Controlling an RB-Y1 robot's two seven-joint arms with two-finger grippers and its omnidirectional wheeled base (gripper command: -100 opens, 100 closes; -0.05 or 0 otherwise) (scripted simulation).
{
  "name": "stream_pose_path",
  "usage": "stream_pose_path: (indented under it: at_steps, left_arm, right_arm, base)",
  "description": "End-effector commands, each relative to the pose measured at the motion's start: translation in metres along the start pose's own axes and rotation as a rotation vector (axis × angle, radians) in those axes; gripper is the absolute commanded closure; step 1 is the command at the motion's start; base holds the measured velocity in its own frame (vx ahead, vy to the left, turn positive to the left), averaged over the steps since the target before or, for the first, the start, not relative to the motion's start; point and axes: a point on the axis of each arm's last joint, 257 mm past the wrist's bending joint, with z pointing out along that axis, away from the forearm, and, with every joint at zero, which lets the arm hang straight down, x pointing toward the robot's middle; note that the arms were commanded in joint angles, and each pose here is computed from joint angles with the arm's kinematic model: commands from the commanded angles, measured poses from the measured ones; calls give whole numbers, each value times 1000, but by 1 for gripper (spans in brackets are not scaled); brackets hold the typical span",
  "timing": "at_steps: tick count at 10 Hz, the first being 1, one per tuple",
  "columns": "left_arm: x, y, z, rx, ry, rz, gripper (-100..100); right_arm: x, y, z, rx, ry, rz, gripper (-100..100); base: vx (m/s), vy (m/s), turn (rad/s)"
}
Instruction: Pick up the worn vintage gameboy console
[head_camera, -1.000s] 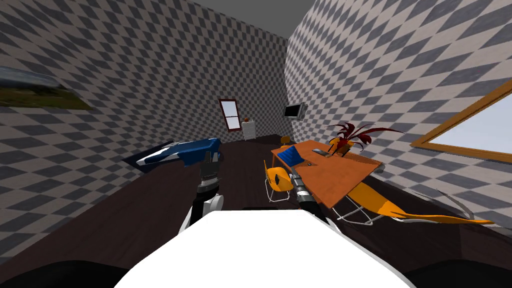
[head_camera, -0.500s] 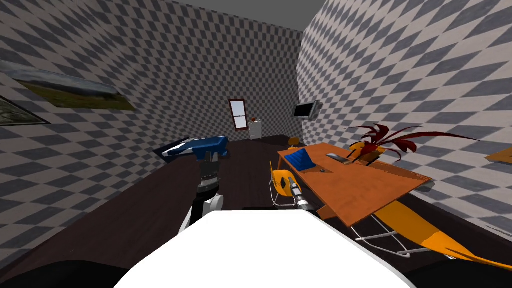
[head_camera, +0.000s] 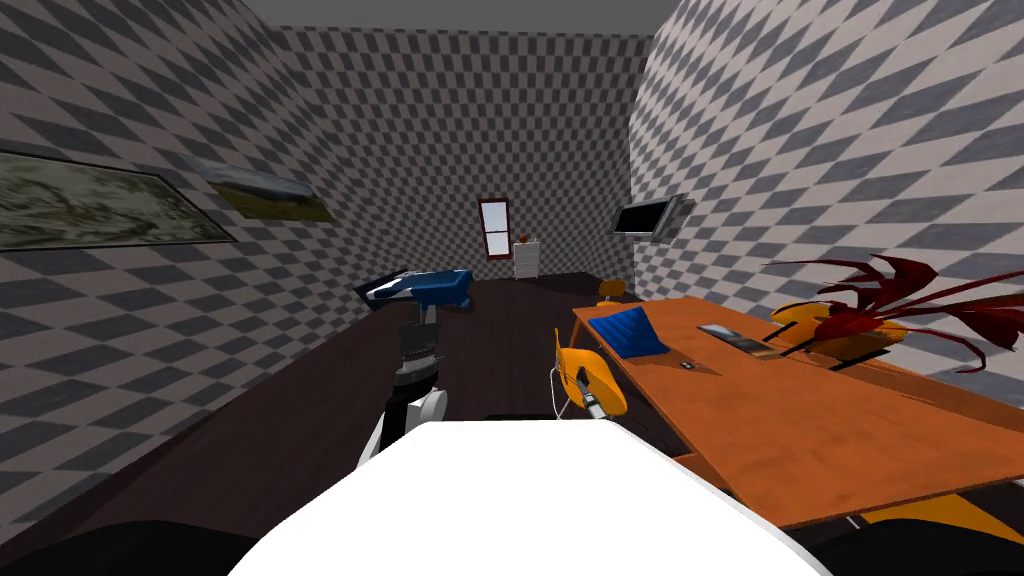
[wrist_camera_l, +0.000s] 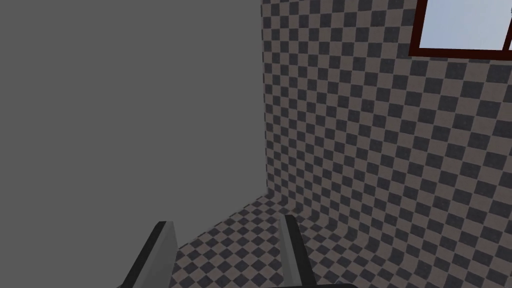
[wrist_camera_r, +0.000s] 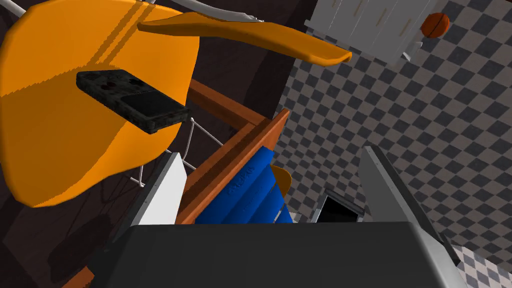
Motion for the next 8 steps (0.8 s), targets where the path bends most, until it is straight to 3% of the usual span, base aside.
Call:
stream_pose_path:
  at_steps: [1, 5, 8]
  left_arm:
    - [0, 0, 0, 0, 0, 0, 0]
    - [0, 0, 0, 0, 0, 0, 0]
    - [0, 0, 0, 0, 0, 0, 0]
  right_arm:
    - [6, -23, -6, 50, 20, -19, -100]
    - [20, -81, -25, 173, 79, -83, -100]
    - [29, -158, -62, 334, 164, -182, -100]
  base:
    - [50, 7, 129]
    - [44, 6, 167]
    - [72, -5, 290]
